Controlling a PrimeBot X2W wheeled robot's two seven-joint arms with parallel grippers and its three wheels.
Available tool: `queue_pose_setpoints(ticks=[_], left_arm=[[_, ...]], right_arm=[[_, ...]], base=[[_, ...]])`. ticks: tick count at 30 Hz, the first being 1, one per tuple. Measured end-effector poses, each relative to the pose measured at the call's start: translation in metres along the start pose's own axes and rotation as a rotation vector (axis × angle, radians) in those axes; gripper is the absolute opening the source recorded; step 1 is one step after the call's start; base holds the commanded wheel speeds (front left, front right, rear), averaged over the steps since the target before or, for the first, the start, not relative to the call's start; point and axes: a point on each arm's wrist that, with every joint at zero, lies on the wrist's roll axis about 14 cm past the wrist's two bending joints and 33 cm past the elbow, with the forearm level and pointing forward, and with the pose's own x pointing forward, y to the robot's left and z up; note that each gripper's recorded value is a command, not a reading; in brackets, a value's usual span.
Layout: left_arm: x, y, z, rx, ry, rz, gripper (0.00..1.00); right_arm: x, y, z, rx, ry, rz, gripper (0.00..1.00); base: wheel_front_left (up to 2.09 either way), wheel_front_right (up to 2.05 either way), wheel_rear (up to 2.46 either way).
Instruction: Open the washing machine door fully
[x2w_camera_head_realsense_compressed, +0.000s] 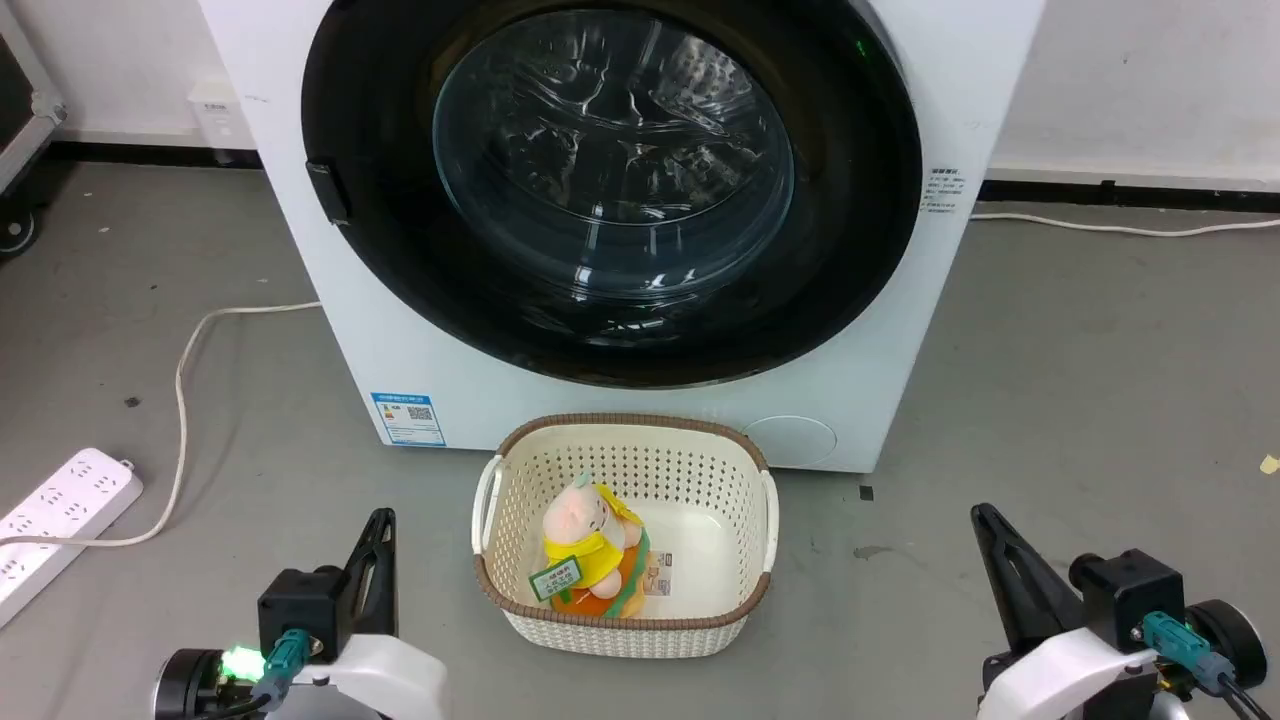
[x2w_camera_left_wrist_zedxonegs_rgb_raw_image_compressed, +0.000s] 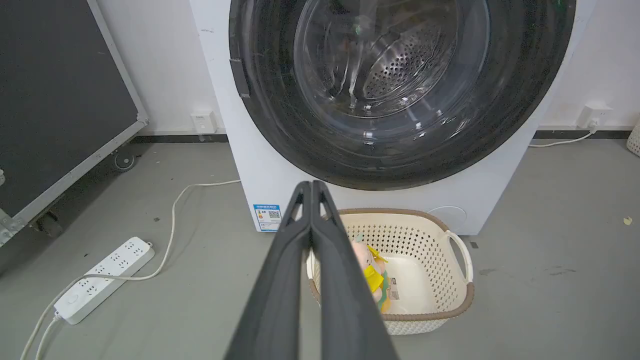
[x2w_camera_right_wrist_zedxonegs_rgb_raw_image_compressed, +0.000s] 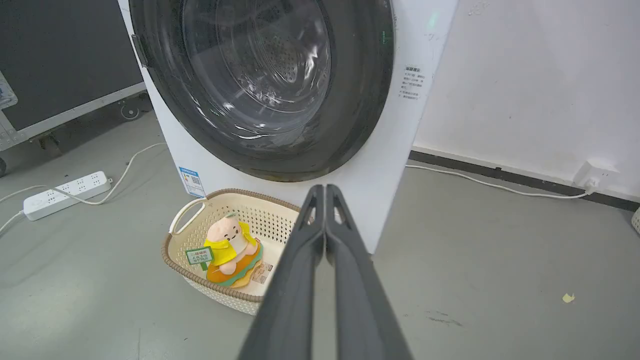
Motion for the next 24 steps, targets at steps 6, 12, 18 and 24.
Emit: queue_pose_setpoints(ticks=[6, 12, 18, 24], left_arm=[[0.0000, -0.0001, 0.0000, 0.000, 0.000, 0.000, 0.00], [0.0000, -0.0001, 0.0000, 0.000, 0.000, 0.000, 0.00], [0.0000, -0.0001, 0.0000, 0.000, 0.000, 0.000, 0.00], [0.0000, -0.0001, 0.0000, 0.000, 0.000, 0.000, 0.00]], right_arm=[[0.0000, 0.0000, 0.0000, 0.000, 0.000, 0.000, 0.00], [0.0000, -0.0001, 0.0000, 0.000, 0.000, 0.000, 0.00], [0.0000, -0.0001, 0.0000, 0.000, 0.000, 0.000, 0.00], [0.0000, -0.0001, 0.0000, 0.000, 0.000, 0.000, 0.00]], base=[[0.00, 0.00, 0.00], [0.00, 0.00, 0.00], [0.00, 0.00, 0.00], [0.00, 0.00, 0.00]])
